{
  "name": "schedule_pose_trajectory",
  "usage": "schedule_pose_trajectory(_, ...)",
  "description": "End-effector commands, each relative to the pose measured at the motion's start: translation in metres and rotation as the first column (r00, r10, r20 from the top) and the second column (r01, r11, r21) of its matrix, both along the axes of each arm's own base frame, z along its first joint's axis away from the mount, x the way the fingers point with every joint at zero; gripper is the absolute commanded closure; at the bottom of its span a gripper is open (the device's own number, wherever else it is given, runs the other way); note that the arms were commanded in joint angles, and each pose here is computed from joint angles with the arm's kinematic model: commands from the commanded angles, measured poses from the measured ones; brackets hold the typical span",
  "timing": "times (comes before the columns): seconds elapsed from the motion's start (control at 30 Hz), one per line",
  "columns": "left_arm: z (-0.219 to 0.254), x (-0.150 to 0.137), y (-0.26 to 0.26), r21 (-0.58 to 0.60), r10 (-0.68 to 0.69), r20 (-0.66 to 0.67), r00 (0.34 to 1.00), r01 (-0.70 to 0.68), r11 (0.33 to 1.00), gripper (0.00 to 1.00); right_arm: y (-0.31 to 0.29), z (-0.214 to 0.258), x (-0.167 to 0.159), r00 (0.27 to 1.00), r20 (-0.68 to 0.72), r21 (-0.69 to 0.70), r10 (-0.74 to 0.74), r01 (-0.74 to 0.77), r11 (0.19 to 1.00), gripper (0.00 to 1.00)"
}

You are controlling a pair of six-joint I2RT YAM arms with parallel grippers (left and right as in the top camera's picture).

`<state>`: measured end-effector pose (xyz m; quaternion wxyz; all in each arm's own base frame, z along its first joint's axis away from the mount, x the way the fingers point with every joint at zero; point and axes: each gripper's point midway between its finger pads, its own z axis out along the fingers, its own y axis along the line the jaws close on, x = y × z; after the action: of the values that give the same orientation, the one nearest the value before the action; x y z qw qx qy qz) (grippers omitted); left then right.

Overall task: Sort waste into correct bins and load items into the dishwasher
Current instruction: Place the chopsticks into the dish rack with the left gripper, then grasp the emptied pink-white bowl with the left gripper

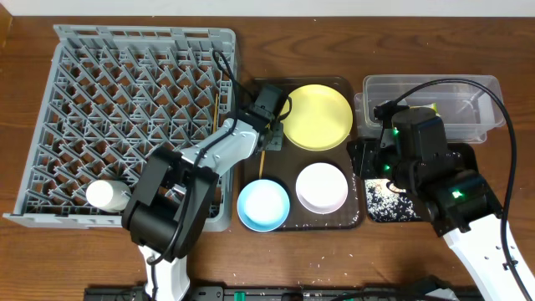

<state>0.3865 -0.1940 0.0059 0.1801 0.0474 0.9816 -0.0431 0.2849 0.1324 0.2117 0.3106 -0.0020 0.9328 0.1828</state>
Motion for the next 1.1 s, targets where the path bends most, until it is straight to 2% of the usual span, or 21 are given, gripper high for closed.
schedule_pose_trajectory(0.0, 0.057, 0.007, -0.008, -0.073, 0.004, 0.101, 0.995, 0.003, 0.997, 0.92, 0.0, -0.002, 0.001, 1.0, -0.01, 0.006, -0.007, 0.007, 1.0, 0.58)
schedule_pose_trajectory(0.13, 0.126, 0.001, -0.001, -0.1, -0.014, 0.226, 0.974, 0.037, 0.994, 0.92, 0.0, -0.002, 0.001, 1.0, -0.009, 0.006, -0.007, 0.007, 1.0, 0.58)
schedule_pose_trajectory(0.2, 0.154, -0.004, 0.023, -0.021, 0.01, 0.293, 0.956, -0.004, 1.0, 0.92, 0.0, -0.002, 0.001, 1.0, -0.01, 0.006, -0.007, 0.007, 1.0, 0.58)
schedule_pose_trajectory(0.3, 0.173, -0.012, 0.061, 0.126, 0.039, 0.341, 0.939, -0.087, 0.988, 0.92, 0.0, -0.001, 0.002, 1.0, -0.006, 0.007, -0.007, 0.007, 1.0, 0.58)
schedule_pose_trajectory(0.37, 0.171, -0.018, 0.079, 0.199, 0.037, 0.32, 0.947, -0.105, 0.974, 0.92, 0.001, -0.001, 0.003, 1.0, -0.003, 0.009, -0.007, 0.007, 1.0, 0.58)
schedule_pose_trajectory(0.57, 0.126, -0.026, 0.117, 0.27, 0.104, 0.19, 0.976, -0.154, 0.951, 0.92, 0.001, 0.0, 0.003, 1.0, 0.0, 0.01, -0.007, 0.007, 1.0, 0.58)
schedule_pose_trajectory(0.63, 0.115, -0.025, 0.115, 0.241, 0.105, 0.153, 0.983, -0.14, 0.96, 0.88, 0.001, 0.0, 0.003, 1.0, 0.0, 0.01, -0.006, 0.006, 1.0, 0.58)
schedule_pose_trajectory(0.7, 0.108, -0.027, 0.097, 0.155, 0.077, 0.111, 0.991, -0.093, 0.984, 0.83, 0.001, 0.0, 0.003, 1.0, 0.0, 0.01, -0.006, 0.006, 1.0, 0.58)
schedule_pose_trajectory(0.77, 0.111, -0.028, 0.089, 0.115, 0.062, 0.103, 0.993, -0.073, 0.991, 0.83, 0.001, 0.0, 0.003, 1.0, 0.0, 0.01, -0.006, 0.006, 1.0, 0.58)
schedule_pose_trajectory(0.83, 0.118, -0.029, 0.086, 0.096, 0.057, 0.107, 0.993, -0.067, 0.993, 0.69, 0.001, 0.0, 0.003, 1.0, 0.0, 0.01, -0.006, 0.006, 1.0, 0.59)
schedule_pose_trajectory(0.9, 0.128, -0.034, 0.079, 0.052, 0.041, 0.101, 0.994, -0.047, 0.998, 0.64, 0.001, 0.0, 0.003, 1.0, 0.0, 0.01, -0.006, 0.006, 1.0, 0.58)
schedule_pose_trajectory(1.0, 0.165, -0.057, 0.017, -0.212, -0.111, 0.117, 0.987, 0.134, 0.968, 0.57, 0.001, -0.001, 0.003, 1.0, -0.001, 0.01, -0.007, 0.007, 1.0, 0.55)
schedule_pose_trajectory(1.07, 0.169, -0.067, -0.003, -0.245, -0.169, 0.12, 0.978, 0.194, 0.95, 0.55, 0.001, -0.001, 0.003, 1.0, -0.001, 0.01, -0.007, 0.007, 1.0, 0.53)
